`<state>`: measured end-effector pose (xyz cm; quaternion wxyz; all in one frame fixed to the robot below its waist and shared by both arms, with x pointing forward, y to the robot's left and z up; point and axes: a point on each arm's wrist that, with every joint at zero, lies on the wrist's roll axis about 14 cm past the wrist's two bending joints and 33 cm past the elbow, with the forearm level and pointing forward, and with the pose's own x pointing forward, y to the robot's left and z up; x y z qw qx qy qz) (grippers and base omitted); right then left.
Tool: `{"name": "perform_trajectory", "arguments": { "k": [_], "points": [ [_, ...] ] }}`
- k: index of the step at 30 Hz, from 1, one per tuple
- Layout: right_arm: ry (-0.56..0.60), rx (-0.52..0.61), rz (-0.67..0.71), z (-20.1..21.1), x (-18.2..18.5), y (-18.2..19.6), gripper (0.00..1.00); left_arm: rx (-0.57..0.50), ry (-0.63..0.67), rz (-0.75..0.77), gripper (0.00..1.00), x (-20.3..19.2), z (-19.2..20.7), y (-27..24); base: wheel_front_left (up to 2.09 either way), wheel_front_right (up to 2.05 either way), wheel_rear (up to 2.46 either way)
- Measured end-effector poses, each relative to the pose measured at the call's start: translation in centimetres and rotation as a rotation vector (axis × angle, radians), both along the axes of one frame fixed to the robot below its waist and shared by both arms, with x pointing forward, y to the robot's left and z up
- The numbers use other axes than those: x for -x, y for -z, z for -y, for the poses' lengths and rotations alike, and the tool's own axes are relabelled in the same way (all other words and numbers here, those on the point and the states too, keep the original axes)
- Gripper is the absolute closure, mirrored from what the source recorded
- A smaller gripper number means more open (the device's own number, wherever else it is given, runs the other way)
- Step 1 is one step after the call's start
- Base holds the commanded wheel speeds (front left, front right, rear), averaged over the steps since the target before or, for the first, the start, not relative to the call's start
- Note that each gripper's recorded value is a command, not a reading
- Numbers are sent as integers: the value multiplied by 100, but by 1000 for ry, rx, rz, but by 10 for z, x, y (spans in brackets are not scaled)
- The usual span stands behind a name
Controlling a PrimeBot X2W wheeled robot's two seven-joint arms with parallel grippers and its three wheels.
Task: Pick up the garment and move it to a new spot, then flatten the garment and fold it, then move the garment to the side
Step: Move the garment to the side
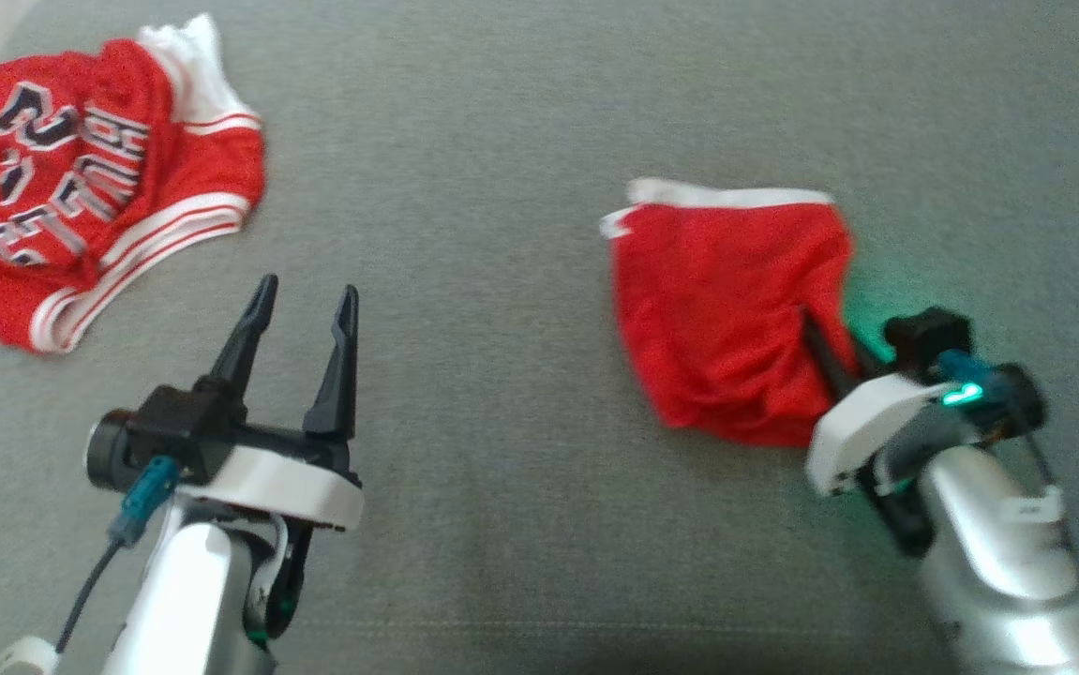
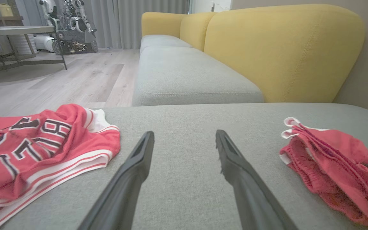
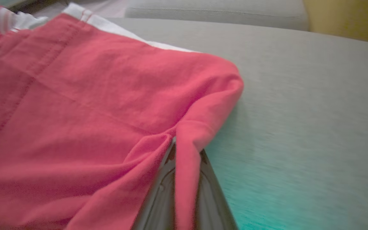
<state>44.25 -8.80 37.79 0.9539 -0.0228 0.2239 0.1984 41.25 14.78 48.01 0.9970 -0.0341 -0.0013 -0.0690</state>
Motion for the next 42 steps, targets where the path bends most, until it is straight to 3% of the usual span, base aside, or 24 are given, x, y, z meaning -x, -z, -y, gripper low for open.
{"name": "perform_trajectory", "arguments": {
  "k": [6,21,35,42],
  "points": [
    [111,128,30,77,-17,-5,100,-4,82,18,0,-26,22,2,0,0,0],
    [230,377,40,195,-55,-22,100,7,256,24,0,-79,73,30,0,0,0],
    [306,492,40,249,-72,-49,100,25,298,0,0,-99,87,58,0,0,0],
    [354,476,61,262,-75,-58,100,26,299,0,0,-103,88,60,0,0,0]
  ]
}}
